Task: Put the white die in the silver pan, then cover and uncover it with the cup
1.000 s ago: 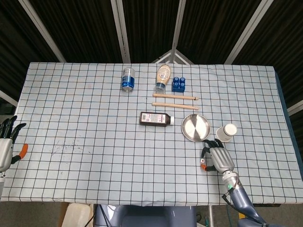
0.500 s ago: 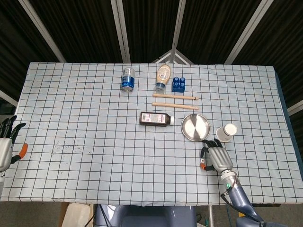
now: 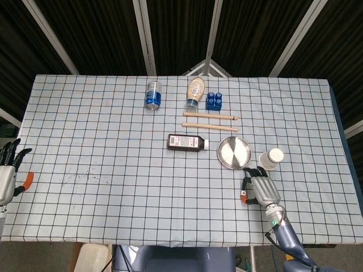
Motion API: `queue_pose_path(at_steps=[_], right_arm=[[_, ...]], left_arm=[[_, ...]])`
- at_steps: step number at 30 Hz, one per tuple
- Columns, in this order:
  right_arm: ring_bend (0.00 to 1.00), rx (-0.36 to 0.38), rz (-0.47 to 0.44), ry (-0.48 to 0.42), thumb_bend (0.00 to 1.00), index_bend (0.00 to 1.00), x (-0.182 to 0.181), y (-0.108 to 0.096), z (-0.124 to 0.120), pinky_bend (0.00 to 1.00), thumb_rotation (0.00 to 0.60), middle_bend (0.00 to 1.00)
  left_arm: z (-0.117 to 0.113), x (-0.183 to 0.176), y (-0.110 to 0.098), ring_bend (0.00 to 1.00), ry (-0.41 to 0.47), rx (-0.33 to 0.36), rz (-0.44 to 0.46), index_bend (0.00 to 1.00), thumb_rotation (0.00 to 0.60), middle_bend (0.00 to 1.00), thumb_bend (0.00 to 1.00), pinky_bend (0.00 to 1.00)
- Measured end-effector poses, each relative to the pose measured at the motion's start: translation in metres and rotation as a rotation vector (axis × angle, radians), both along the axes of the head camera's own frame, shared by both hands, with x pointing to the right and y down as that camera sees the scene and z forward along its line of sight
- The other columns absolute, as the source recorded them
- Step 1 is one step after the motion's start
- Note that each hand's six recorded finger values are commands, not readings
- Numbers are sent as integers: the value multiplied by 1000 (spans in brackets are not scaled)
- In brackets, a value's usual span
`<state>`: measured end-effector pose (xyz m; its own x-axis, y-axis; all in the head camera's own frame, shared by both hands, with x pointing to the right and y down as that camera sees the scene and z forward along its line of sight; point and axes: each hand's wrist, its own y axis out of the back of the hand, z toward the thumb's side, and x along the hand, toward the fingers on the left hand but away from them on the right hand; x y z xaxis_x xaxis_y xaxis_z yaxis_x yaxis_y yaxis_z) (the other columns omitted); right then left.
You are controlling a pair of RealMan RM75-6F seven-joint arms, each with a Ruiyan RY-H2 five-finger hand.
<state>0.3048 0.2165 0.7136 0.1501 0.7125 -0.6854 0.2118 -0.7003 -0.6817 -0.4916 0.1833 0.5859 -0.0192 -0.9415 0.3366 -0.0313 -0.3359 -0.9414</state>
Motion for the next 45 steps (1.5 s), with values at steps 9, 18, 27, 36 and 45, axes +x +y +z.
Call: queue_pose_path(at_steps=[9, 18, 27, 36, 45], right_arm=[[158, 6, -4, 1, 367, 609, 0, 0, -2, 0, 600, 193], [158, 67, -23, -3, 373, 609, -3, -8, -27, 0, 600, 193], [158, 156, -70, -24, 374, 609, -22, -25, -64, 0, 600, 193], [162, 176, -126, -8, 378, 609, -42, -67, -62, 0, 600, 193], [164, 149, -135, 53, 382, 609, -42, -117, -38, 0, 600, 193]], left_arm=[[0, 0, 0, 0, -2, -4, 0, 201, 600, 0, 548, 98], [-2, -1, 0, 0, 5, -1, -7, 202, 600, 0, 548, 98], [-5, -2, 0, 0, 17, 6, -10, 202, 600, 0, 548, 98], [-7, -4, -1, 0, 22, 9, -18, 202, 600, 0, 548, 98], [-9, -9, -2, 0, 19, 18, -40, 203, 600, 0, 548, 98]])
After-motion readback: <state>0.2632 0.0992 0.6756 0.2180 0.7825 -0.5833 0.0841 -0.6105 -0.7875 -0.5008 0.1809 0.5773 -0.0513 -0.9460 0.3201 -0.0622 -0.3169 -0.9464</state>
